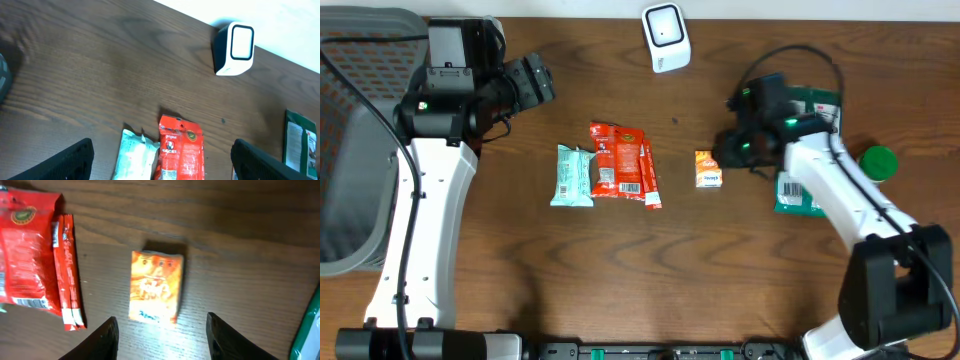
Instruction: Scan the item barcode
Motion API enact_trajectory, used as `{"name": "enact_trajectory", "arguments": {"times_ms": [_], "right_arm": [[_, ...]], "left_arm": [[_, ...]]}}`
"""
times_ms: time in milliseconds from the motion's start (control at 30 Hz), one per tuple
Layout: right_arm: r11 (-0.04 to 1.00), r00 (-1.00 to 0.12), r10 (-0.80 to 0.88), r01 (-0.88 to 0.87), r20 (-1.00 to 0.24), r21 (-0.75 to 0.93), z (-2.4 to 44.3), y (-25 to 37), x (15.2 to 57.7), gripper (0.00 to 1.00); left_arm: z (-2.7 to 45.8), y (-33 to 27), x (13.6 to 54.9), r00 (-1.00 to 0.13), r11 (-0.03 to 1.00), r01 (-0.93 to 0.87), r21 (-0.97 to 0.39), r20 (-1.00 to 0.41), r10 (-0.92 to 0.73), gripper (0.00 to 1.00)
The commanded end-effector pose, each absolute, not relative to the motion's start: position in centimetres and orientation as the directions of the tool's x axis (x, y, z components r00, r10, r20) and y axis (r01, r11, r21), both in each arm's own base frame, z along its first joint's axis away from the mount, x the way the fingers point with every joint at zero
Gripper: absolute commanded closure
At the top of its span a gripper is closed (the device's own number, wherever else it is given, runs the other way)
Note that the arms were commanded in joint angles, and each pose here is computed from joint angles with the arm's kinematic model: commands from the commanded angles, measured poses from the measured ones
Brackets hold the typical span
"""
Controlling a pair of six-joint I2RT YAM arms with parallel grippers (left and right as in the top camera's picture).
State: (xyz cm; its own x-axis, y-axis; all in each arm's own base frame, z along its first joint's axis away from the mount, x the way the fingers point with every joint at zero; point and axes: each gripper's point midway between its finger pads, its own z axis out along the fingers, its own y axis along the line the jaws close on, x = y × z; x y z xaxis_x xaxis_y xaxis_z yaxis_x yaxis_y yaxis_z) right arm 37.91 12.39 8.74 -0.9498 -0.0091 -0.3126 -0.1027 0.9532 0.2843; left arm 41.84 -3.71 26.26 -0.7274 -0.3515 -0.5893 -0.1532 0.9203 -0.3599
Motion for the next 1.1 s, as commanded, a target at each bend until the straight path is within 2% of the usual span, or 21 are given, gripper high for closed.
{"name": "enact_trajectory", "arguments": {"times_ms": [0,167,433,667,1067], "right_arm": [[0.917,-0.965,0.018,-0.089,-0.263,0.389,8.6,12.9,37.5,0.49],[0.882,-0.977,0.006,-0.095,-0.213,0.462,7.0,14.1,37.4,0.53],[0.887,-0.989,0.006,-0.063,-0.148,0.457,3.6,14.1,37.5,0.62],[0.903,-0.990,0.009,-0.052,-0.140,0.426,2.5,13.6,37.6,0.67],[0.913,-0.994,0.006,-0.040,-0.110,0.406,0.5,13.4,37.4,0.68]], "left_arm": [[26.7,-3.5,41.8,-0.720,0.923,-0.148,-0.356,-0.601,-0.347,0.12],[26.7,-3.5,41.8,-0.721,0.923,-0.148,-0.356,-0.600,-0.347,0.12],[26.7,-3.5,41.8,-0.720,0.923,-0.148,-0.356,-0.601,-0.347,0.12],[26.7,-3.5,41.8,-0.720,0.923,-0.148,-0.356,-0.601,-0.347,0.12],[26.7,-3.5,41.8,-0.721,0.923,-0.148,-0.356,-0.600,-0.347,0.12]]}}
